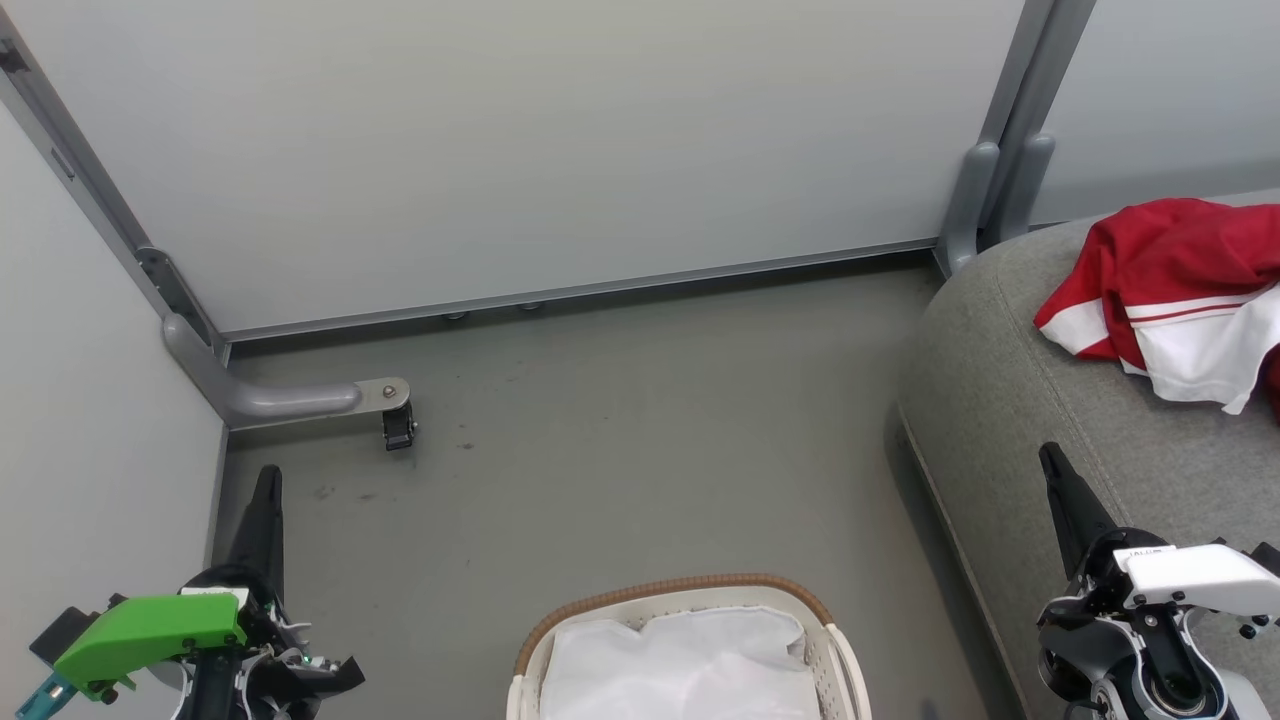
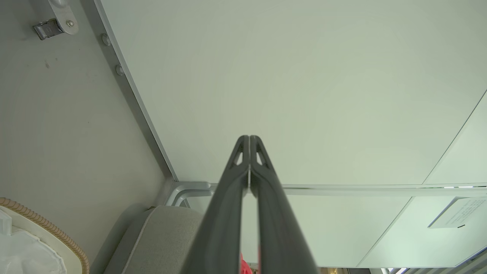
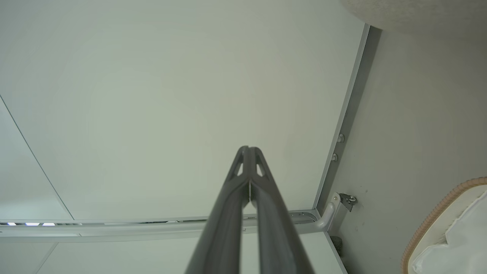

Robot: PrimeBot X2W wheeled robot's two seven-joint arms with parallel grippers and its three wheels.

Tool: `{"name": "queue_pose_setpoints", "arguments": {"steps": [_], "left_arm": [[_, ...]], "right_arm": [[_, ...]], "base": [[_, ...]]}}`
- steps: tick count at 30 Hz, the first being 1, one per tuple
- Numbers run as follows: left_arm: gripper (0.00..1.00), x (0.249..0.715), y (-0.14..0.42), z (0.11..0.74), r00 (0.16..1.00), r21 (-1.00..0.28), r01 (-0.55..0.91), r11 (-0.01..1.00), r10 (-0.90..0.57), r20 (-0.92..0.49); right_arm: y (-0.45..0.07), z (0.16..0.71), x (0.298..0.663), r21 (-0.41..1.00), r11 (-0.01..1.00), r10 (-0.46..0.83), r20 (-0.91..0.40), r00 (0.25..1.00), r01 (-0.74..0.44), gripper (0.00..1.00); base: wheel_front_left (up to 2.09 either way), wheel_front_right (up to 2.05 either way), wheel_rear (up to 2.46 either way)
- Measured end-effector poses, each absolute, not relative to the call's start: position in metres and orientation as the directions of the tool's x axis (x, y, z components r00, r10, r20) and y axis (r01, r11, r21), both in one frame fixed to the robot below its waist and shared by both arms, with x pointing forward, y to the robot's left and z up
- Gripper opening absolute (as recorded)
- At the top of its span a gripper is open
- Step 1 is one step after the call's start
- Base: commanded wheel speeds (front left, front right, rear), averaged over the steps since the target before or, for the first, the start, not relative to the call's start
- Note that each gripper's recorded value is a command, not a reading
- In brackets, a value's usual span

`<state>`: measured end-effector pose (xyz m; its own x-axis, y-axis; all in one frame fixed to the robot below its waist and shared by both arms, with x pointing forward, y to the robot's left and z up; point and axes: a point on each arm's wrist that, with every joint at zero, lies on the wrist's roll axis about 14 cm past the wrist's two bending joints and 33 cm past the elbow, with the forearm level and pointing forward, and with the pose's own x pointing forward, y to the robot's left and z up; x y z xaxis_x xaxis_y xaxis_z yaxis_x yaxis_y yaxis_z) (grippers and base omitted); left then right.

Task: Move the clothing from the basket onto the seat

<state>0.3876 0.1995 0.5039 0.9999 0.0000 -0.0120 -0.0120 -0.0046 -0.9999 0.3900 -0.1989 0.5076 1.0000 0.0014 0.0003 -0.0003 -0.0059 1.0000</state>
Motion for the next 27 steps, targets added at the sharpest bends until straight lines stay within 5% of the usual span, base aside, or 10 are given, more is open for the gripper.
{"name": "queue_pose_setpoints", "arguments": {"steps": [27], "left_arm": [[0.0, 0.3876, 0.1995, 0.5041, 1.0, -1.0, -0.011, -0.004, 0.0, -0.011]], "right_arm": [[-0.1989, 0.5077, 0.3899, 1.0, -0.006, 0.001, 0.0, 1.0, 0.0, 0.0]], "base": [[0.0, 0.0, 0.0]]}}
